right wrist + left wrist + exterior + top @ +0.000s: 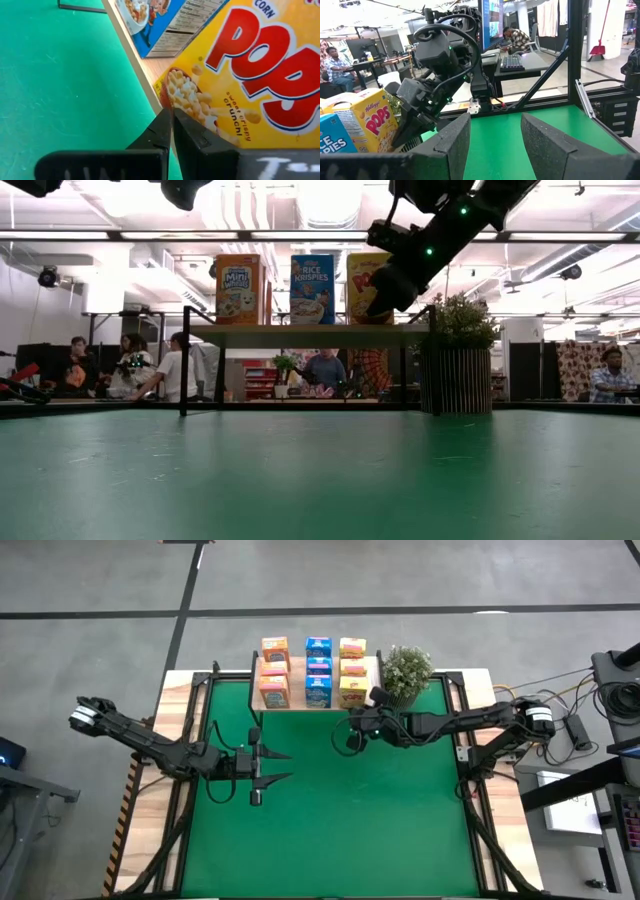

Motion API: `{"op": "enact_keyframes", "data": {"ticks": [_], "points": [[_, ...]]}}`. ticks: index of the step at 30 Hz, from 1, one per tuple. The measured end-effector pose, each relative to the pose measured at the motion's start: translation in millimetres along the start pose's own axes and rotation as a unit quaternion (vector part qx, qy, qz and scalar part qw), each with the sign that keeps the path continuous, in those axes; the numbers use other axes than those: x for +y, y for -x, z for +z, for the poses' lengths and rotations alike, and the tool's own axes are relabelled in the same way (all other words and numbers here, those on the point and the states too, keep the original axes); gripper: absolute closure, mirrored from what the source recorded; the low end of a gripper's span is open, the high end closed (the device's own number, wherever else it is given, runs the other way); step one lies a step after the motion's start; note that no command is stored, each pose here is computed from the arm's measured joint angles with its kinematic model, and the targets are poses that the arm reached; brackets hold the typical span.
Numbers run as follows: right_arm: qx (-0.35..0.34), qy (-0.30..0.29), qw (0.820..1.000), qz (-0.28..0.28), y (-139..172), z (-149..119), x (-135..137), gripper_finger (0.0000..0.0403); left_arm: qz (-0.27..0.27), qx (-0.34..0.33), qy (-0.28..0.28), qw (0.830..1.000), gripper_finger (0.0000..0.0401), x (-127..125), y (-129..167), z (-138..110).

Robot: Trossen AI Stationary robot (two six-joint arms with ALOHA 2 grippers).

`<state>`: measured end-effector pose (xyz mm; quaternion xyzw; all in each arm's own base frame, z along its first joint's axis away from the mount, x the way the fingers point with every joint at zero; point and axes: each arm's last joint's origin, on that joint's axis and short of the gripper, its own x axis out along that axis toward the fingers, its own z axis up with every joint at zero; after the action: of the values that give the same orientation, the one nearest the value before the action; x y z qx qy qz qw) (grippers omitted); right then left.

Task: Stack cereal on shelf
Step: Put the yellow cereal box on the shelf

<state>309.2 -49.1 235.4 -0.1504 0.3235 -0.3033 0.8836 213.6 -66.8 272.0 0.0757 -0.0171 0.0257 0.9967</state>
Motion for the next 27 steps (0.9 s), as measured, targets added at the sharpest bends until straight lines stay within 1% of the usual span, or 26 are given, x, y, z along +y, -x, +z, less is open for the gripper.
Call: {"op": "enact_keyframes", "data": {"ticks": [11,18,27], "points": [[0.000,0.002,1.000,0.001,-0.1,-0.2,0.0,0.0394,0.000,0.000,0.000,1.000,0.0242,-0.2,0.1,0.0],[-0.002,-0.017,1.000,0.017,0.0,-0.1,1.0,0.0394,0.000,0.000,0.000,1.000,0.0242,-0.2,0.1,0.0],[-0.006,-0.023,1.000,0.009,-3.0,0.6,-3.9,0.0394,0.000,0.000,0.000,1.000,0.0242,-0.1,0.0,0.0]]}}
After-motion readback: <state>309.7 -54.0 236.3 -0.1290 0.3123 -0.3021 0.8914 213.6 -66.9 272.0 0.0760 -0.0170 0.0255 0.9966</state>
